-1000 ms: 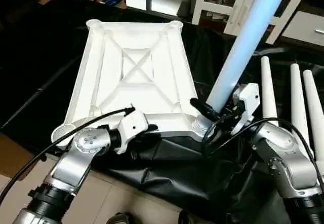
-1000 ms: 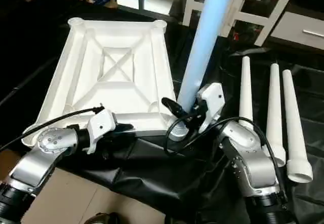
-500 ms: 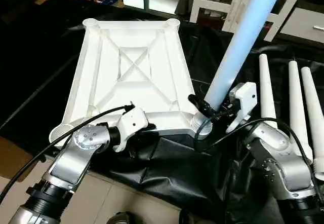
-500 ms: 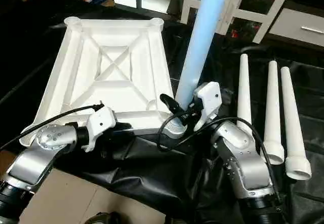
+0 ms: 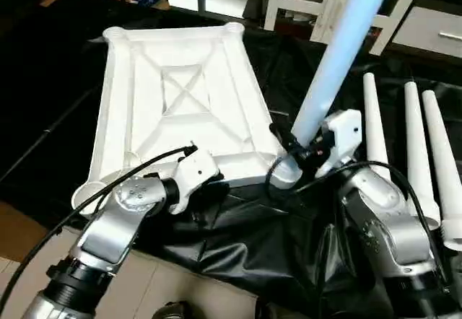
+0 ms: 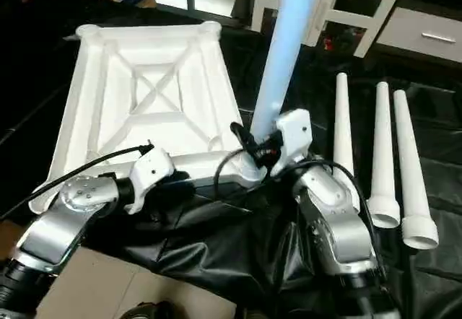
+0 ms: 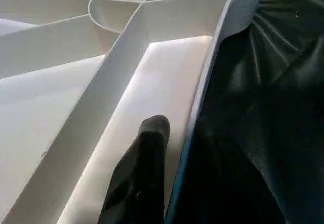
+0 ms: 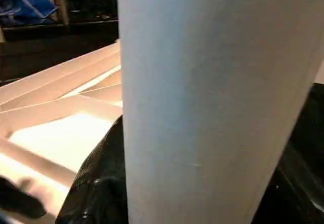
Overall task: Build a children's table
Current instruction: Insert table leg to table base
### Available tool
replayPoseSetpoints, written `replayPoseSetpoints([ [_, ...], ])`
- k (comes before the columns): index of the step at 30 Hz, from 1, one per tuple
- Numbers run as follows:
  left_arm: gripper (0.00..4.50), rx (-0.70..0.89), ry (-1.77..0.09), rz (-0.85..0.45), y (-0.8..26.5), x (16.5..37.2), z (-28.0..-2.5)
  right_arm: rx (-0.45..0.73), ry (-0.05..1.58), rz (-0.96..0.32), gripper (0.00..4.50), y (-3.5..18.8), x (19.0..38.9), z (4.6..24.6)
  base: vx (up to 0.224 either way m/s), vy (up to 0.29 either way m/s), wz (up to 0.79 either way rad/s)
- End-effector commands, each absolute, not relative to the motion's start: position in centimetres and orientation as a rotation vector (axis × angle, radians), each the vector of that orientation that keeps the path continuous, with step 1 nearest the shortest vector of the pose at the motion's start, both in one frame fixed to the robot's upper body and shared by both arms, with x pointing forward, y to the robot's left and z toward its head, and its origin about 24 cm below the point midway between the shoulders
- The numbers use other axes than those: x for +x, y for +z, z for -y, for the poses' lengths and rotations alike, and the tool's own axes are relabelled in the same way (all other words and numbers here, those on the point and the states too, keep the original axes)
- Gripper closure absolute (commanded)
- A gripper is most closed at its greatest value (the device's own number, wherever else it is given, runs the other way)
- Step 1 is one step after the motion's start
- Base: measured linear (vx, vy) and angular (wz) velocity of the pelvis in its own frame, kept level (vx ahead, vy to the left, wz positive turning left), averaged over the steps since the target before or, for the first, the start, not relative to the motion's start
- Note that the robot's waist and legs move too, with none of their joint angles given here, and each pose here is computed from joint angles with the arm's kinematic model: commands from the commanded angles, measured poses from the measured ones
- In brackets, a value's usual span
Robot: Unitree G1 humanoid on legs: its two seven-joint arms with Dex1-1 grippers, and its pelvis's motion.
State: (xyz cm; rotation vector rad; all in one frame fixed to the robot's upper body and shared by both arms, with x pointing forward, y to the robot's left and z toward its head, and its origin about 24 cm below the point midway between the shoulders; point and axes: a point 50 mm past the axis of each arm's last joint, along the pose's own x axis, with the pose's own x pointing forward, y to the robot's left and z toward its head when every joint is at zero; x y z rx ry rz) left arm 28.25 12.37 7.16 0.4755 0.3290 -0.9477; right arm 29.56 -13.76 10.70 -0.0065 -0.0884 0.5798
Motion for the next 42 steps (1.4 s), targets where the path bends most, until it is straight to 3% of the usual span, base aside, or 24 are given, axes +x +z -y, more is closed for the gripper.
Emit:
replayPoseSetpoints([
  [1, 3.81, 0.457, -0.946, -0.415, 5.8, 27.5, -12.0, -0.038, 0.426, -0.158, 2.7, 5.8, 29.6, 16.1, 0.0, 0.0, 0.0],
  [14, 3.84, 0.275, -0.735, -0.5, 5.3, 28.2, -8.6, -0.055, 0.088, -0.196, 2.7, 4.8, 32.0, 16.5, 0.0, 0.0, 0.0],
  [25, 3.85, 0.195, -0.54, -0.484, 7.2, 30.9, -6.0, -0.057, -0.183, -0.207, 2.7, 4.8, 34.2, 15.4, 0.0, 0.0, 0.0],
  [29, 3.85, 0.175, -0.535, -0.461, 7.6, 31.1, -4.7, -0.058, -0.183, -0.174, 2.7, 5.2, 34.7, 14.1, 0.0, 0.0, 0.0],
  [34, 3.85, 0.178, -0.543, -0.464, 7.4, 30.9, -4.9, -0.01, -0.09, -0.112, 2.7, 6.1, 34.9, 13.1, 0.0, 0.0, 0.0],
  [42, 3.85, 0.19, -0.548, -0.47, 7.3, 31.0, -5.8, -0.043, 0.003, 0.012, 2.7, 8.2, 35.3, 13.2, 0.0, 0.0, 0.0],
])
